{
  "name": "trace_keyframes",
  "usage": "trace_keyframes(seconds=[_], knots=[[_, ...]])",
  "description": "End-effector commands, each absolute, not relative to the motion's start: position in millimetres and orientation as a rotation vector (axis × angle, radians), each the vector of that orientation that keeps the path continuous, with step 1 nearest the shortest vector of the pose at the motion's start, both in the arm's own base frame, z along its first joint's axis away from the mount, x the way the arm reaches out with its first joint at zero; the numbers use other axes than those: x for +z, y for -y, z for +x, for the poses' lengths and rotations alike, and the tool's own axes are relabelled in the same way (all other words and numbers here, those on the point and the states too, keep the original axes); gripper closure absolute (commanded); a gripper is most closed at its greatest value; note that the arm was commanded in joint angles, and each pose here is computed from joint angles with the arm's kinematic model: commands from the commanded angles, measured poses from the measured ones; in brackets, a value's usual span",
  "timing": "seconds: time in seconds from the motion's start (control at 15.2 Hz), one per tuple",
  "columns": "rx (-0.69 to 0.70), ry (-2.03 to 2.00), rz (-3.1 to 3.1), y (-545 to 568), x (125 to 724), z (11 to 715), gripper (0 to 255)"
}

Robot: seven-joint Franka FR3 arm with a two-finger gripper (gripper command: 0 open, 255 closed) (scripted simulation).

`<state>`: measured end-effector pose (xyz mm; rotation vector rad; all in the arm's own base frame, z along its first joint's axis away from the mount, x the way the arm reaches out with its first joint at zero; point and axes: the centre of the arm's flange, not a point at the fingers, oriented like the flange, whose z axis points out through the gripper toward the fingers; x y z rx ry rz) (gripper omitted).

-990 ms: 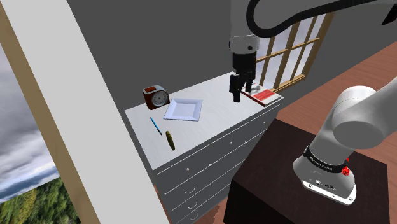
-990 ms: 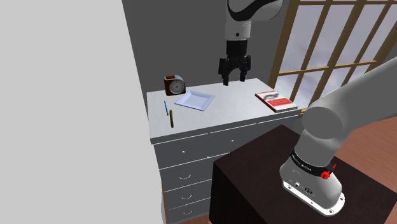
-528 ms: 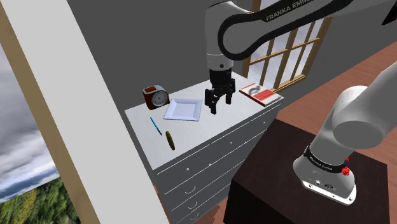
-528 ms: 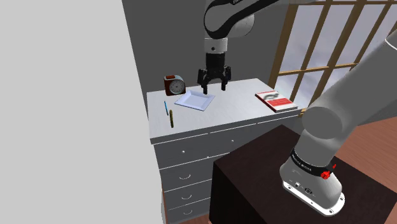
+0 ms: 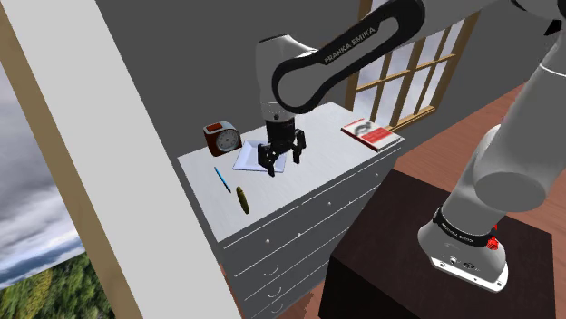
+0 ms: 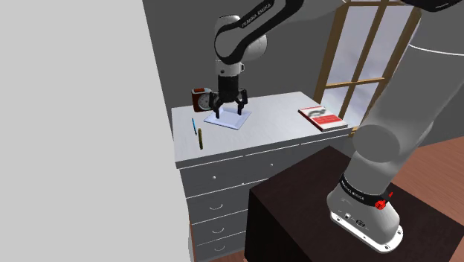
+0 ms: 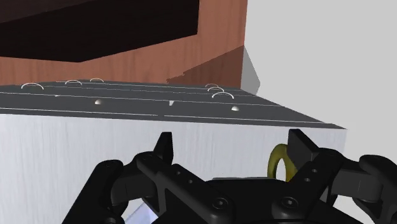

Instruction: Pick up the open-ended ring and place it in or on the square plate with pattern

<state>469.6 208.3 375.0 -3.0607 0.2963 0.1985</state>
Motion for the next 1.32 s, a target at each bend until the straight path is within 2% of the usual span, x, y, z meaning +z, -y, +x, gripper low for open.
trace_keyframes(seconds=[0.0, 0.79, 1.25], knots=[[0.192, -0.345, -3.056, -220, 358, 488, 0], [0.160, -0.612, -3.020, -282, 273, 602, 0], [0.159, -0.621, -3.018, -286, 239, 603, 0]])
